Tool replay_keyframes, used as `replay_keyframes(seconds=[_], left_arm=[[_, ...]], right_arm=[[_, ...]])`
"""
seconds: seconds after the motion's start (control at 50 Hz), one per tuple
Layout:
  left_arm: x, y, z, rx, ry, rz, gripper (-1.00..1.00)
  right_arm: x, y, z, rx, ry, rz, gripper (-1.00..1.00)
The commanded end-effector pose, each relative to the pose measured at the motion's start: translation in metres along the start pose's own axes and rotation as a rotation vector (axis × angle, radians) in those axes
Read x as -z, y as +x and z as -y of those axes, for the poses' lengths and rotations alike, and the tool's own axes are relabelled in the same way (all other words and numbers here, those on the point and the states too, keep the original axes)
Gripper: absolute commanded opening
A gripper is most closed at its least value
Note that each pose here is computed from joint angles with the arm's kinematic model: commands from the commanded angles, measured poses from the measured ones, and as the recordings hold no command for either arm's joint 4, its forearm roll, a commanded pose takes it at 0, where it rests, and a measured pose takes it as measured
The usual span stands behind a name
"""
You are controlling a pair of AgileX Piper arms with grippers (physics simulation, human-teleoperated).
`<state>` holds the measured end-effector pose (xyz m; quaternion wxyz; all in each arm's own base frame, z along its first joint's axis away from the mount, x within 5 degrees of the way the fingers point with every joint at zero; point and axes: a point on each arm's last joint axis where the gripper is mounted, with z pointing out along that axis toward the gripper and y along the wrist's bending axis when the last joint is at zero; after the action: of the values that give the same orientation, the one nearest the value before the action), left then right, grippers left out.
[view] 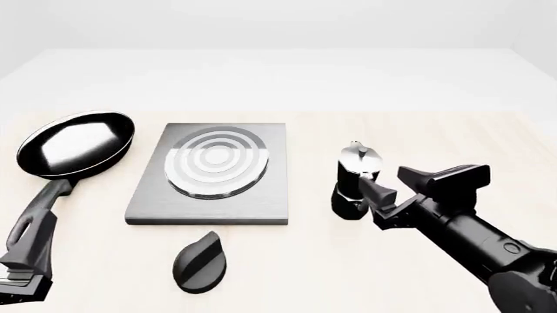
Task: Turn on the stove and put the moka pot on it.
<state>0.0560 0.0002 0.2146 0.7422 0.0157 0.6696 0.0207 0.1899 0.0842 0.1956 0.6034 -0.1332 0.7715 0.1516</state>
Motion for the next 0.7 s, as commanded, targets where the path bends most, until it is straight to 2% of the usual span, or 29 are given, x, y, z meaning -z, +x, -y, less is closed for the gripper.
replay_keyframes(seconds=[0.02,0.7], left_arm=[[0.0,0.0,0.0,0.005,-0.001,0.0,1.0],[0.0,0.001,0.0,0.002,0.004,-0.006,1.0]], right_arm=[[-0.012,0.011,-0.001,-0.015,-0.005,-0.038,1.0],[-0.035,0.038,0.0,-0.058,-0.003,-0.101,1.0]])
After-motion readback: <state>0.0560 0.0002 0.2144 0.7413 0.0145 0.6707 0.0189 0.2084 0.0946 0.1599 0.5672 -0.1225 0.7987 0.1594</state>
